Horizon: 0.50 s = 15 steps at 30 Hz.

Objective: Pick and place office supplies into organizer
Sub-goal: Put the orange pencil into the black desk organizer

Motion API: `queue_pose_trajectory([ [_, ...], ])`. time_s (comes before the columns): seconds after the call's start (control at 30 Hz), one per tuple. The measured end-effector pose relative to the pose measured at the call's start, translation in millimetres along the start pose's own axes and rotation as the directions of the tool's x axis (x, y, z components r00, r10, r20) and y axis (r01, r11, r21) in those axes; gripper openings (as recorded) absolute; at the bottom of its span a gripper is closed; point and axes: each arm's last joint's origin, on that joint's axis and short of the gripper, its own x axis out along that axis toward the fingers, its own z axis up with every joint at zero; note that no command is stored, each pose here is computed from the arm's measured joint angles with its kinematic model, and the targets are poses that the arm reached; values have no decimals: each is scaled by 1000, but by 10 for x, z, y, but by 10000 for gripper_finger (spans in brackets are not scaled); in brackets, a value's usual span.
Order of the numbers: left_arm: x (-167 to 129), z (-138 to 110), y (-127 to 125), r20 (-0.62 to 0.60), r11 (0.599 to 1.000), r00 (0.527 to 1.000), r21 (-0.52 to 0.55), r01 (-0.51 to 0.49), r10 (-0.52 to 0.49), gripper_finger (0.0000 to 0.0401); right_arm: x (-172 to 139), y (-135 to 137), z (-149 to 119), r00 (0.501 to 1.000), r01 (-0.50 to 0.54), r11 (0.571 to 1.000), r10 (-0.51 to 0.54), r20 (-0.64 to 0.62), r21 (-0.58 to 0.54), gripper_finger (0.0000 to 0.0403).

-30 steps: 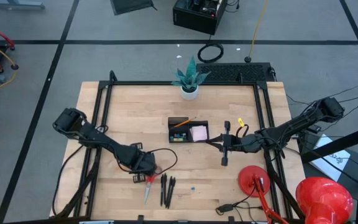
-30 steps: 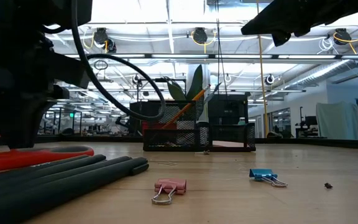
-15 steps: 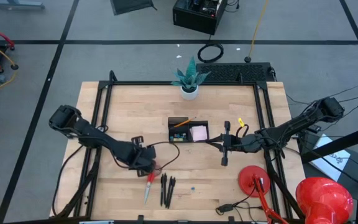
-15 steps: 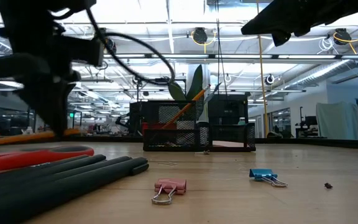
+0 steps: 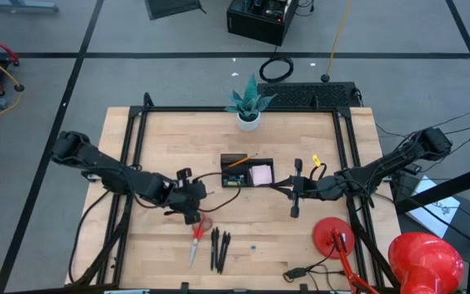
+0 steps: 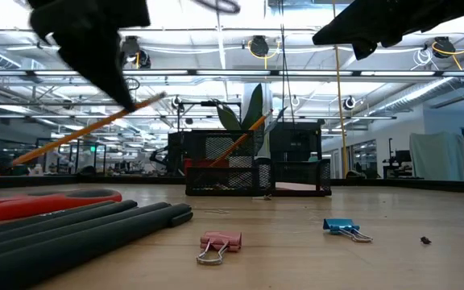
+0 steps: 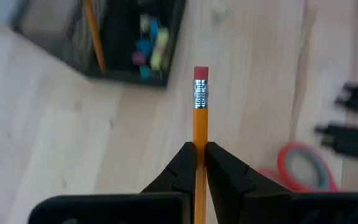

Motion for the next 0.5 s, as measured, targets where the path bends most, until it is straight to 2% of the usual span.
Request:
queue_pose_trajectory([
  [0.2,-111,216,55,208,999,978,46,8,-18,30,0,0,0,1000,0,1000,0,0,-4,4],
  [0.37,-149,434,68,390,993,920,115,-2,-44,30,0,0,0,1000,1,1000,-1,0,-4,4],
  [0.5,-191,581,106,511,989,859,139,-55,-24,30,0,0,0,1000,1,1000,-1,0,-4,4],
])
